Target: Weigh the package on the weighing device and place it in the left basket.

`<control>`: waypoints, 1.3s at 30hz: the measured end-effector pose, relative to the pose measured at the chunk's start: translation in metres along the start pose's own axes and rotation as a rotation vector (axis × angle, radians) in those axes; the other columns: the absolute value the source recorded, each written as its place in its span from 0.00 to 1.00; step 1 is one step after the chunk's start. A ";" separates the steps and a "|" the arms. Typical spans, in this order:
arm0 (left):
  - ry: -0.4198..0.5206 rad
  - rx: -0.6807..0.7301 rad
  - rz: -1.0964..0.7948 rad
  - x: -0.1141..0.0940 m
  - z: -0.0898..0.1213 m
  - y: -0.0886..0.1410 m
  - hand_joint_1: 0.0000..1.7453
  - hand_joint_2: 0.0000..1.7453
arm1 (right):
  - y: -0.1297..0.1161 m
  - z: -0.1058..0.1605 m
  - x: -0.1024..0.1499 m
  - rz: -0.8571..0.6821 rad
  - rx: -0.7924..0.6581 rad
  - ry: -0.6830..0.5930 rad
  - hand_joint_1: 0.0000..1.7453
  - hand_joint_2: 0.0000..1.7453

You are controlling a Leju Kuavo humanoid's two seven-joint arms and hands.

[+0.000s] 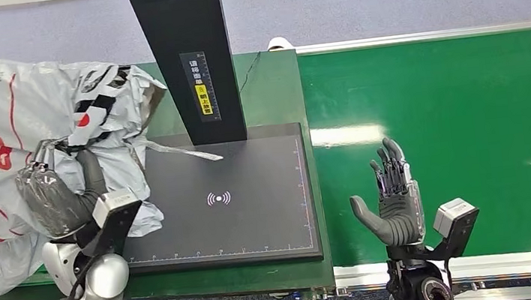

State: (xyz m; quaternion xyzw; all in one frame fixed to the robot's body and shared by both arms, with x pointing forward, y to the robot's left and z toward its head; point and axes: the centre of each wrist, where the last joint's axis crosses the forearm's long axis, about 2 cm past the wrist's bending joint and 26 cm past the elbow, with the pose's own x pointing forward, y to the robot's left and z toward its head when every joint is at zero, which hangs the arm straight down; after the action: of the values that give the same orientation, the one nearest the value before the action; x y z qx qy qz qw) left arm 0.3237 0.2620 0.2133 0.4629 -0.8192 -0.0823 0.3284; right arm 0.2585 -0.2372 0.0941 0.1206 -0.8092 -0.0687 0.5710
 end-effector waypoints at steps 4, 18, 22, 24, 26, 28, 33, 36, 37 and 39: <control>0.127 0.016 -0.091 -0.033 -0.004 0.010 1.00 1.00 | -0.001 0.004 0.001 0.003 -0.004 0.002 0.00 1.00; 0.439 -0.051 -0.287 -0.102 0.002 0.031 1.00 1.00 | -0.005 0.004 0.002 0.008 0.002 0.015 0.00 1.00; 0.506 -0.246 -0.283 -0.105 0.004 0.021 1.00 1.00 | -0.006 0.004 0.002 0.012 0.012 0.015 0.00 1.00; 0.536 -0.368 -0.281 -0.106 0.005 0.012 1.00 1.00 | -0.006 0.003 0.003 0.012 0.025 0.013 0.00 1.00; 0.566 -0.484 -0.277 -0.109 0.007 0.004 1.00 1.00 | -0.006 0.000 0.003 0.013 0.037 0.010 0.00 1.00; 0.590 -0.564 -0.271 -0.112 0.007 -0.003 1.00 1.00 | -0.006 -0.002 0.003 0.015 0.042 0.009 0.00 1.00; 0.648 -0.664 -0.260 -0.122 -0.001 -0.013 1.00 1.00 | -0.005 -0.005 0.003 0.012 0.049 0.010 0.00 1.00; 0.675 -0.664 -0.268 -0.127 -0.004 -0.015 1.00 1.00 | -0.004 -0.005 0.003 0.010 0.048 0.014 0.00 1.00; 0.678 -0.653 -0.270 -0.129 -0.004 -0.015 1.00 1.00 | -0.004 -0.005 0.003 0.010 0.048 0.015 0.00 1.00; 0.673 -0.586 -0.267 -0.132 -0.004 -0.015 1.00 1.00 | -0.004 -0.005 0.003 0.011 0.044 0.019 0.00 1.00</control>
State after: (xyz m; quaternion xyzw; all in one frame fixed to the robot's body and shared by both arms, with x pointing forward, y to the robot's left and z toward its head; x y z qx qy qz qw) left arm 0.3831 0.3615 0.1490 0.4532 -0.5424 -0.1971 0.6794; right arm 0.2625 -0.2414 0.0970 0.1295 -0.8058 -0.0466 0.5760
